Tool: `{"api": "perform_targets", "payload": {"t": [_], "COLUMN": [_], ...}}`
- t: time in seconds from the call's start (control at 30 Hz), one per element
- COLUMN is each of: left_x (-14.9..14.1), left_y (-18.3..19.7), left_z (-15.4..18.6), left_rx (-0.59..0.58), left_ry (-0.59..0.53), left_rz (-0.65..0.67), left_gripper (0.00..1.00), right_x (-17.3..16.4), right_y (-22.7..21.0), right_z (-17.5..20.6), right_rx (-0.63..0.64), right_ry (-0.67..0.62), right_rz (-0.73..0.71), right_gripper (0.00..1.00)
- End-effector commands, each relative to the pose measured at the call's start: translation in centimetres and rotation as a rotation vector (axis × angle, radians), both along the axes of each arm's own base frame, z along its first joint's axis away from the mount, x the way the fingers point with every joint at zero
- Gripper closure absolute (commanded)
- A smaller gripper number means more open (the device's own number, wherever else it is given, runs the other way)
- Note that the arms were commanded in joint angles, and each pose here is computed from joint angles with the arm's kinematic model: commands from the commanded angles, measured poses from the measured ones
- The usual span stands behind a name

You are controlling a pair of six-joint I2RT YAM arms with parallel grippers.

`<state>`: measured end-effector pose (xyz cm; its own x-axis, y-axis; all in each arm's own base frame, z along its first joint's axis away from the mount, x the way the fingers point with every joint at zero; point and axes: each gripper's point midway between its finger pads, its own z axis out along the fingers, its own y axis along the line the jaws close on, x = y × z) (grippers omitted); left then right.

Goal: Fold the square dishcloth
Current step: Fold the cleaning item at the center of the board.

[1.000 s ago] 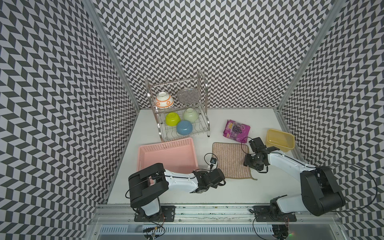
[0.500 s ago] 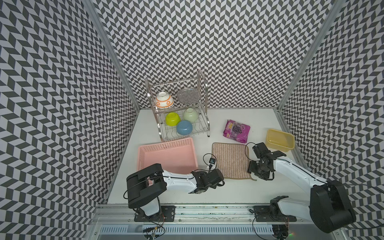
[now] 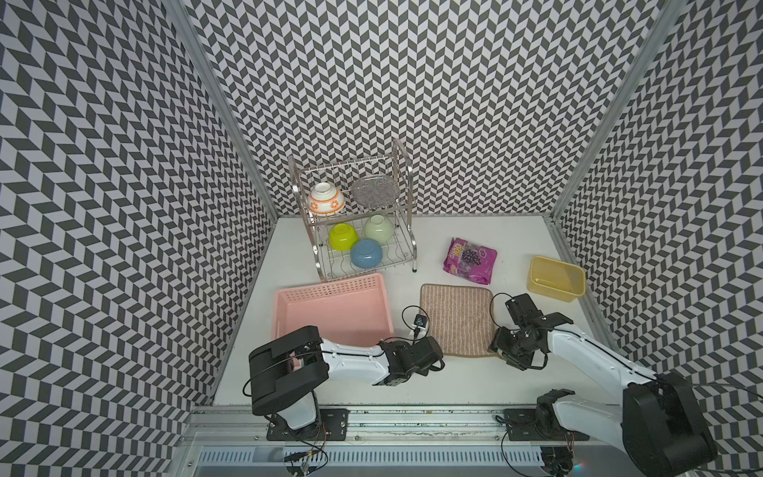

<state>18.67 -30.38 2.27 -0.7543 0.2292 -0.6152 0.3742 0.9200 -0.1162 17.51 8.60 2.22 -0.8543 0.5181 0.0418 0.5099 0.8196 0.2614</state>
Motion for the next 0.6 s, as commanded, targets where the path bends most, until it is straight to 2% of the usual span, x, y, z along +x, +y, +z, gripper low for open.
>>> {"api": "perform_targets", "payload": {"t": [0.0,0.1,0.23,0.33,0.5,0.57], "left_x": [-0.1,-0.1,-0.1,0.0,0.0,0.1], "left_y": [0.3,0.4,0.6,0.5,0.2,0.1], "left_z": [0.2,0.1,0.0,0.2,0.5,0.7], "left_rx": [-0.007,0.002,0.009,0.007,0.006,0.009], "left_ry": [0.003,0.006,0.004,0.002,-0.001,-0.004], "left_rz": [0.004,0.004,0.007,0.006,0.001,-0.004], "left_gripper": [1.0,1.0,1.0,1.0,1.0,1.0], "right_x": [0.4,1.0,1.4,1.5,2.1,2.6], "right_y": [-0.4,-1.1,-1.2,-1.6,-1.7,-2.1], "right_z": [-0.2,-0.1,0.0,0.0,0.9,1.9], "right_rx": [-0.012,-0.035,-0.042,-0.064,-0.07,-0.094], "right_ry": [-0.024,-0.049,-0.062,-0.067,-0.096,-0.126], "right_rz": [-0.031,-0.051,-0.054,-0.051,-0.038,-0.039], "right_gripper": [0.38,0.44,0.67,0.8,0.97,1.0]}}
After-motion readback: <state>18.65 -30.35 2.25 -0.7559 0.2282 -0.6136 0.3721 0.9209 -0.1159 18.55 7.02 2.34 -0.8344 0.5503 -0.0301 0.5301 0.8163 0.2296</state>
